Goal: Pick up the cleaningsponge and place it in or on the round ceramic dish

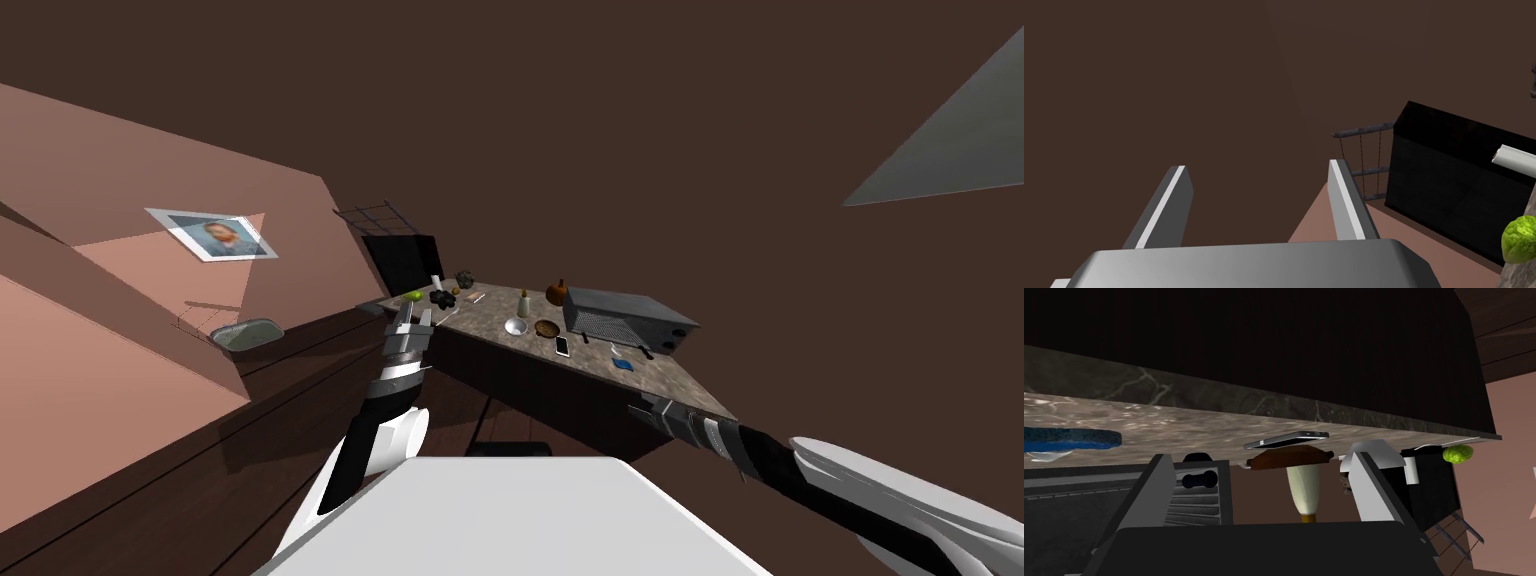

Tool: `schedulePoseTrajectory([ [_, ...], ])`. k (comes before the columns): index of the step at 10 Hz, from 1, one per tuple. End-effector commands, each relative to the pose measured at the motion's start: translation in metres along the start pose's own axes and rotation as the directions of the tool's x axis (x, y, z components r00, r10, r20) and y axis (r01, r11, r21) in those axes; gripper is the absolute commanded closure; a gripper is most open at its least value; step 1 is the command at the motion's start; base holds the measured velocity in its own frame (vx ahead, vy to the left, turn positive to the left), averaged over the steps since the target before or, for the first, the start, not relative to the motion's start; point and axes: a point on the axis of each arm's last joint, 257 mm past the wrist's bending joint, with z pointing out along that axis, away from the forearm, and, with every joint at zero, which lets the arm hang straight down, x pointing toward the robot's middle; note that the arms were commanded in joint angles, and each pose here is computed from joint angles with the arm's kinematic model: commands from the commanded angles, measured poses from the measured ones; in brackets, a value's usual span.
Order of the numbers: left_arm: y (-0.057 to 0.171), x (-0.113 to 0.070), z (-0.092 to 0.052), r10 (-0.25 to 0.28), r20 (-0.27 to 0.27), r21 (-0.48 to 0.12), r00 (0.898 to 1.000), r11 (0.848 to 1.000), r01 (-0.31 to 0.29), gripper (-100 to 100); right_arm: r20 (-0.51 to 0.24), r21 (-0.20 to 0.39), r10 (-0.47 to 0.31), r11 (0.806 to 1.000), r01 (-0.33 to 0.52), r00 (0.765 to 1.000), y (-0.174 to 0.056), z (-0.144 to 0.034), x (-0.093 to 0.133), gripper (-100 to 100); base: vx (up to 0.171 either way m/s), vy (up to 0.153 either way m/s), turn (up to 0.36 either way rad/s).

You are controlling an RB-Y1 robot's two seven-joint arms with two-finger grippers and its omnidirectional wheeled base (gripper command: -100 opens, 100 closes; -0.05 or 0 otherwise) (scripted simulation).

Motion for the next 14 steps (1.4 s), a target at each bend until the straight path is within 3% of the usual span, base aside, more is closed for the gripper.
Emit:
schedulePoseTrajectory([
  [1,0.000,0.000,0.000,0.000,0.000,0.000,1.000,1.000,0.000,0,-0.039,0.013,-0.028,1.000,0.028,0.999,-0.010,-0.004,0.010,-100,0.019,0.016,0.126],
  [3,0.000,0.000,0.000,0.000,0.000,0.000,1.000,1.000,0.000,0,-0.163,0.033,-0.099,0.994,0.105,0.982,-0.035,-0.024,0.038,-100,0.030,0.025,0.286],
  [4,0.000,0.000,0.000,0.000,0.000,0.000,1.000,1.000,0.000,0,-0.172,0.042,-0.102,0.993,0.110,0.980,-0.040,-0.027,0.039,-100,0.030,0.012,0.087],
  [6,0.000,0.000,0.000,0.000,0.000,0.000,1.000,1.000,0.000,0,-0.294,0.052,-0.160,0.982,0.183,0.942,-0.065,-0.052,0.065,-100,0.036,0.013,0.259],
  [7,0.000,0.000,0.000,0.000,0.000,0.000,1.000,1.000,0.000,0,-0.295,0.054,-0.159,0.982,0.183,0.942,-0.066,-0.053,0.065,-100,0.033,0.000,0.093],
  [10,0.000,0.000,0.000,0.000,0.000,0.000,1.000,1.000,0.000,0,-0.455,0.049,-0.219,0.962,0.270,0.863,-0.098,-0.094,0.101,-100,0.040,0.004,0.264],
  [12,0.000,0.000,0.000,0.000,0.000,0.000,1.000,1.000,0.000,0,-0.455,0.049,-0.219,0.962,0.270,0.863,-0.098,-0.094,0.101,-100,0.027,-0.007,-0.003],
  [13,0.000,0.000,0.000,0.000,0.000,0.000,1.000,1.000,0.000,0,-0.500,0.044,-0.232,0.955,0.292,0.834,-0.107,-0.107,0.111,-100,0.018,0.004,0.161],
  [14,0.000,0.000,0.000,0.000,0.000,0.000,1.000,1.000,0.000,0,-0.500,0.044,-0.232,0.955,0.292,0.834,-0.107,-0.107,0.111,-100,0.017,-0.004,0.117],
])
